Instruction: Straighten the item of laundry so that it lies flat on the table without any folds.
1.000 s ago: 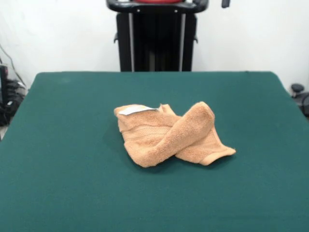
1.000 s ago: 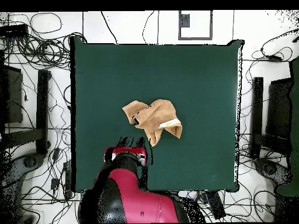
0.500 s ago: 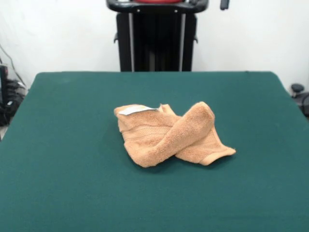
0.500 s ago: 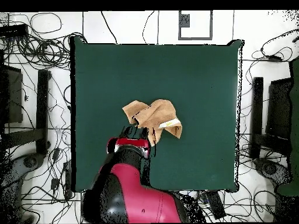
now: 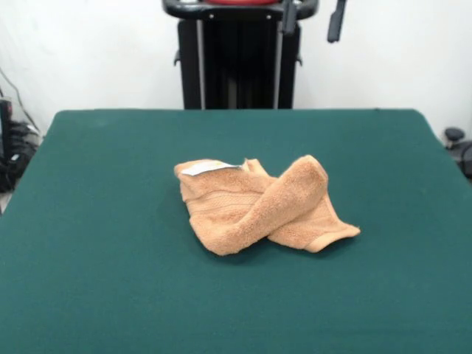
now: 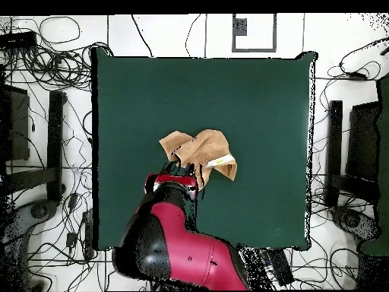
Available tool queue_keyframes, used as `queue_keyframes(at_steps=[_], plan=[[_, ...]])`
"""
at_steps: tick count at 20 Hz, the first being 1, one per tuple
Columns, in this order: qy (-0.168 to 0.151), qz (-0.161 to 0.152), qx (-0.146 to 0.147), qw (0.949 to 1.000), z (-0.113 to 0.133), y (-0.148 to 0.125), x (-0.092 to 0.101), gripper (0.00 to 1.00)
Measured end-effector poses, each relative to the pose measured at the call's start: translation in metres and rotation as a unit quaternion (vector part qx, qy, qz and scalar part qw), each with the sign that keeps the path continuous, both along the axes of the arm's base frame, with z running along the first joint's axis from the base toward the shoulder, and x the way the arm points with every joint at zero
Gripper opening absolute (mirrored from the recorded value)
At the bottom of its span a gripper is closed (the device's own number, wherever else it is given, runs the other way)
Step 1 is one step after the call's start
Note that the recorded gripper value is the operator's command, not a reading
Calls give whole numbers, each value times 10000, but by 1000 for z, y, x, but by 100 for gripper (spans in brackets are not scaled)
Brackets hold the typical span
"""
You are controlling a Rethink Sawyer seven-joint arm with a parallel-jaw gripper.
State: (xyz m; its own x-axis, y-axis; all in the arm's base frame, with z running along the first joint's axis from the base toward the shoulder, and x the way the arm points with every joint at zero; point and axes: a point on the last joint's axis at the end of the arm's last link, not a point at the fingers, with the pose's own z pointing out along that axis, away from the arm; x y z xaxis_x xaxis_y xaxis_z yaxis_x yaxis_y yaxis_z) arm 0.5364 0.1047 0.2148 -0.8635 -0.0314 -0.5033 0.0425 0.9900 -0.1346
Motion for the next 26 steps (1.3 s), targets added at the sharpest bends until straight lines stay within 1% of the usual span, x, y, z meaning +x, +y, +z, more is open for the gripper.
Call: queue_keyframes(at_steps=[3, 8, 11, 15, 18, 21, 24, 26], plan=[[48, -73, 3, 10000, -6, -9, 4, 100], [70, -314, 22, 9995, -18, -37, 14, 100], [-44, -457, 30, 9989, -28, -56, 25, 100], [-308, -512, 15, 9982, -42, -68, 39, 100], [-571, -474, 10, 9972, -52, -66, 49, 100], [-826, -377, 55, 9959, -59, -54, 59, 100], [-900, -317, 155, 9953, -65, -41, 66, 100], [-862, -329, 269, 9954, -71, -33, 69, 100]])
